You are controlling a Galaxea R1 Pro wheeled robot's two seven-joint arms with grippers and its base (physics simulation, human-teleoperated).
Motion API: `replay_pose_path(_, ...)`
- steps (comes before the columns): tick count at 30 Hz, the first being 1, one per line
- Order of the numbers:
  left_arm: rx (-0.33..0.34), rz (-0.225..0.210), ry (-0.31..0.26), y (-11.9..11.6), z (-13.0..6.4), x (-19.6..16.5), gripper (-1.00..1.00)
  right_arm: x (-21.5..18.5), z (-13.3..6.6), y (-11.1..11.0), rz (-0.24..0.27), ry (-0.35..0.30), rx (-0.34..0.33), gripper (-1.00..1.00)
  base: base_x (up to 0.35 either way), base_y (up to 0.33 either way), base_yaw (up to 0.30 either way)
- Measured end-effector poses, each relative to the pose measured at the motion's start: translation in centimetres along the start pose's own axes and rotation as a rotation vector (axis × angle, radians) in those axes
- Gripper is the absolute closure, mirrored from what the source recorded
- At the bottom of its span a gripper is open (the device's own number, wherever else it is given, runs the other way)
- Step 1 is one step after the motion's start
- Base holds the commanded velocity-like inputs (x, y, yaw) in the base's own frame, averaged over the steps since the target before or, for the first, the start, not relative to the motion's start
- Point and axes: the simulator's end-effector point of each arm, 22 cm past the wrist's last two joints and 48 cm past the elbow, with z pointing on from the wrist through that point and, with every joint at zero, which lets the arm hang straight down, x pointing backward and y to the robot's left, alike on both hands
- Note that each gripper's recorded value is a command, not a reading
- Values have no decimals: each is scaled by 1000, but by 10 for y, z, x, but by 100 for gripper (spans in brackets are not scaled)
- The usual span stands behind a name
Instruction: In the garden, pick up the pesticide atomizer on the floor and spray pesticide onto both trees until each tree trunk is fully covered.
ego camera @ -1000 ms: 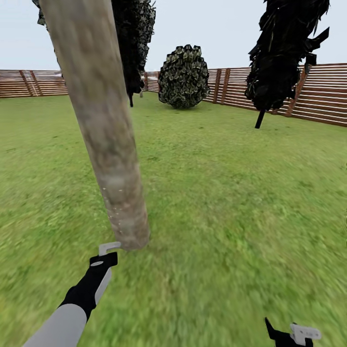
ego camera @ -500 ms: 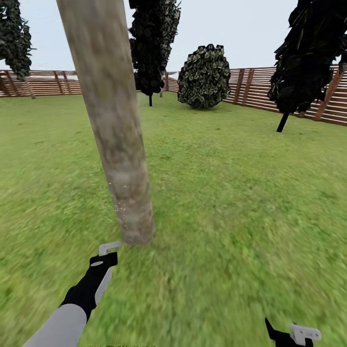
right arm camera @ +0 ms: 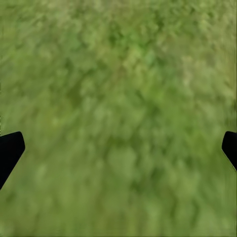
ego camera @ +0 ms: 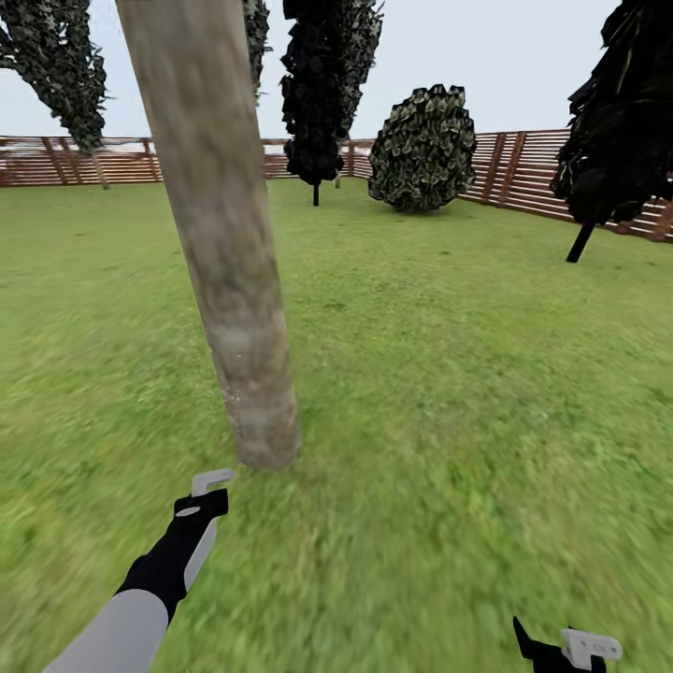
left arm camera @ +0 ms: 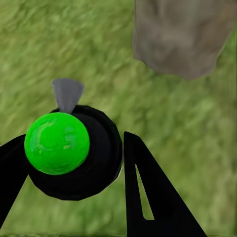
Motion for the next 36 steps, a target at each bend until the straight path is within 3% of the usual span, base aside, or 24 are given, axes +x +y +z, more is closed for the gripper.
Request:
replay_pose_path(14,0,0,0,0,0,0,100,0,0,-1,-1,0,2,-100,0,-263,275)
replay_pose_path(20,5,0,1,-2,0,1,100,-1,0,-2,0,-2,4,-100,0,-30,45)
replay_pose_path(25,25,17,48,-15,2,12,100,-3,0,-4,-3,-6,8,-100,0,-1,1)
replay_pose_path(30,62,36,99,-43,-1,-21,100,-4,0,-6,-5,-8,11,-100,0,0,0)
replay_pose_path(36,62,54,137,-48,1,-40,100,-4,0,-6,-6,-8,10,-100,0,0,-102)
